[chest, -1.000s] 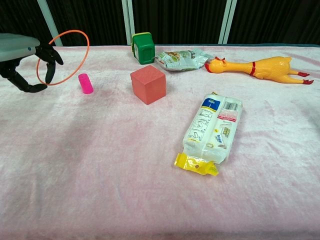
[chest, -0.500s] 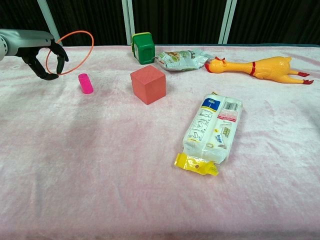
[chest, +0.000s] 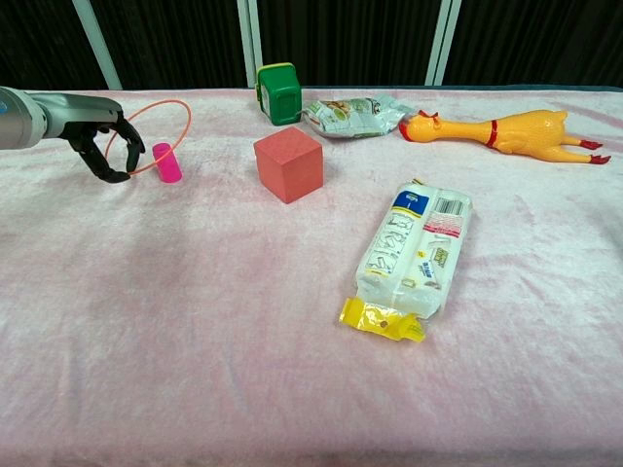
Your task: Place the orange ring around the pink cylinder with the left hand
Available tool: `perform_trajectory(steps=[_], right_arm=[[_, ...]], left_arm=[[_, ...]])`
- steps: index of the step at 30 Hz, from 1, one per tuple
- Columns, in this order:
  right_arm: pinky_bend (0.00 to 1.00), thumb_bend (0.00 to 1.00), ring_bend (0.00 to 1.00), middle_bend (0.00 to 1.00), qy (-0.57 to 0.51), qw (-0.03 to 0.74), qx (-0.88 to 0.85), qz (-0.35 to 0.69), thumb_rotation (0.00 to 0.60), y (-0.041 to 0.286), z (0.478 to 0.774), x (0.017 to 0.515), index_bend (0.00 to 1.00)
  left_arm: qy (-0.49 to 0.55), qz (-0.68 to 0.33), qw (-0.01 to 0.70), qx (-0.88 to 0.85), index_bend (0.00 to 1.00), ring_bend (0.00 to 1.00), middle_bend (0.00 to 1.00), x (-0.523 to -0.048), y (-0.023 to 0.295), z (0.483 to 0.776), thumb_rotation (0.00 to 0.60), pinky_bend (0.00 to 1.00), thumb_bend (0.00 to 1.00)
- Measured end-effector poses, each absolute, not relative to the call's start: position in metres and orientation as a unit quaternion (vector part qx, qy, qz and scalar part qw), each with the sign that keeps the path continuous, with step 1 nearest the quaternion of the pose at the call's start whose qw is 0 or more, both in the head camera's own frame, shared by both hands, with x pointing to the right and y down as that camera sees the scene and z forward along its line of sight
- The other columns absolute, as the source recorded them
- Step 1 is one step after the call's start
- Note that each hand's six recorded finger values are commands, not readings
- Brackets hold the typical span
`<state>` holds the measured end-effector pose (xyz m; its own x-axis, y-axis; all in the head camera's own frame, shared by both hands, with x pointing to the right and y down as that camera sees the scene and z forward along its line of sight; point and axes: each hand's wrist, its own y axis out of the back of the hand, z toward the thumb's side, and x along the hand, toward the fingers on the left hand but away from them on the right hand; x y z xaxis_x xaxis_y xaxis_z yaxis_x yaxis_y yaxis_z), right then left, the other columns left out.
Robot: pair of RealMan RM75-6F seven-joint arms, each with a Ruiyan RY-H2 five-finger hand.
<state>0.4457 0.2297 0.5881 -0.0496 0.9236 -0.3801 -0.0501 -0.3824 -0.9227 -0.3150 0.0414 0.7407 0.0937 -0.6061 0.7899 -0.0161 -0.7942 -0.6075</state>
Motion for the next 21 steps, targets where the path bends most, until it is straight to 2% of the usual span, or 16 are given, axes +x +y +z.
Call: perform_trajectory(steps=[2,5,21], right_arm=[[0.18,0.18,0.00,0.00,-0.388,0.397,-0.563,0.612,0.600,0.230,0.588,0.446,0.00],[0.18,0.18,0.00,0.00,-0.388,0.398,-0.562,0.612,0.600,0.230,0.588,0.445,0.00],[0.18,0.18,0.00,0.00,-0.392,0.398,-0.561,0.610,0.600,0.229,0.584,0.446,0.00]], left_arm=[[0.219,-0.635,0.231,-0.704,0.54,0.00,0.16,-0.313,0.042,0.743,0.600,0.00,0.30],[0.216,-0.636,0.230,-0.705,0.52,0.00,0.15,-0.312,0.042,0.744,0.600,0.00,0.24],[0.204,-0.623,0.232,-0.718,0.48,0.00,0.16,-0.299,0.045,0.735,0.600,0.00,0.23]])
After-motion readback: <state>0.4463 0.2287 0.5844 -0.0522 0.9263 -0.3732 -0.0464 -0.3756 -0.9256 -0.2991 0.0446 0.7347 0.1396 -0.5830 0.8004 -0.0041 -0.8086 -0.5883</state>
